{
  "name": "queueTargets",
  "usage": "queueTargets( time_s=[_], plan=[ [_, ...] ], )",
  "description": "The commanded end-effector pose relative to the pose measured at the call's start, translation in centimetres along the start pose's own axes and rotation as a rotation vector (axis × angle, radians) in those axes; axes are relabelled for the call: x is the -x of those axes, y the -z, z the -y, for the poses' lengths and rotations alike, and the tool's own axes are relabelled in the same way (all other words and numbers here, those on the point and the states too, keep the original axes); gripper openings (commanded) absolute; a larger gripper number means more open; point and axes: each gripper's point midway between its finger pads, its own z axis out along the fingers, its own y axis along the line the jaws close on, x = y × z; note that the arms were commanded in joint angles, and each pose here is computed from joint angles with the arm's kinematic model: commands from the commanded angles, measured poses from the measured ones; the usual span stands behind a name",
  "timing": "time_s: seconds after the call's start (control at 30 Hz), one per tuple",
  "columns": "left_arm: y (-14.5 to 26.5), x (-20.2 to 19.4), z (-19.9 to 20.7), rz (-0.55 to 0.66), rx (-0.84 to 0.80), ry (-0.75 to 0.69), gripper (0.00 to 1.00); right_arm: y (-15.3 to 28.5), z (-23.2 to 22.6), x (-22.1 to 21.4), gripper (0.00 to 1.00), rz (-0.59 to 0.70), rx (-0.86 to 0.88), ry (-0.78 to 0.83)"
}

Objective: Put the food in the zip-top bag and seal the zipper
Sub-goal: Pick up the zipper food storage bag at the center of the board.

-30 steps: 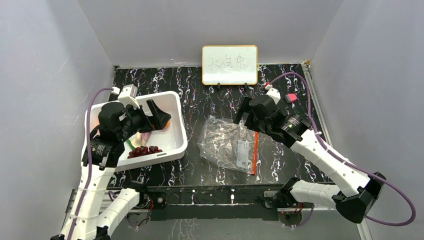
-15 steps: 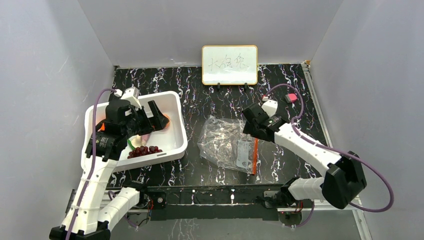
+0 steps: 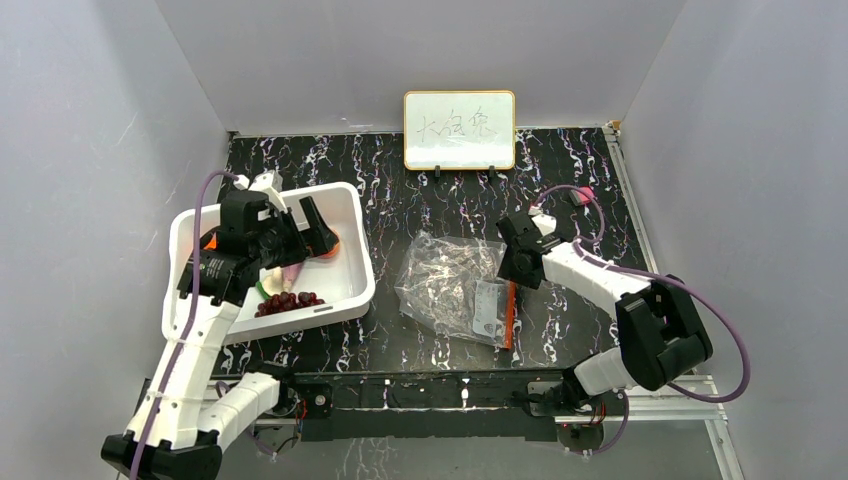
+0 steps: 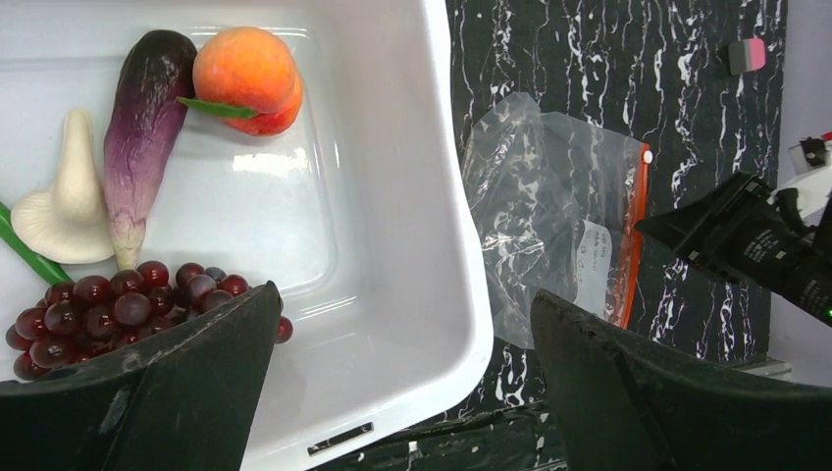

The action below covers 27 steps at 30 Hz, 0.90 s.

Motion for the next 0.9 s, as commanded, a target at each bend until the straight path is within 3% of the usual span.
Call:
queueTargets(
  time_s=[0.0, 0.4, 0.6, 0.87],
  plan=[
    [1.1, 0.7, 0.9, 0.078, -0.069, -0.045, 0.99, -0.9, -0.8, 0.7, 0.39, 0.026, 0.051, -0.015],
    [2.1, 1.0, 2.4, 0.118, -0.159, -0.074, 0.98, -2.4, -0.9, -0.6, 0.25, -0.027, 0.12, -0.006],
    [1.4, -0.5, 3.5, 0.039, -0.239, -0.082, 0.95, -1.2, -2.1, -0.4, 0.0, -0.016, 0.218, 0.011],
    [2.2, -0.5, 5.8, 0.023, -0.369, -0.123, 0.81, 4.1, -4.8, 1.9, 0.0, 0.055, 0.423, -0.013]
  ],
)
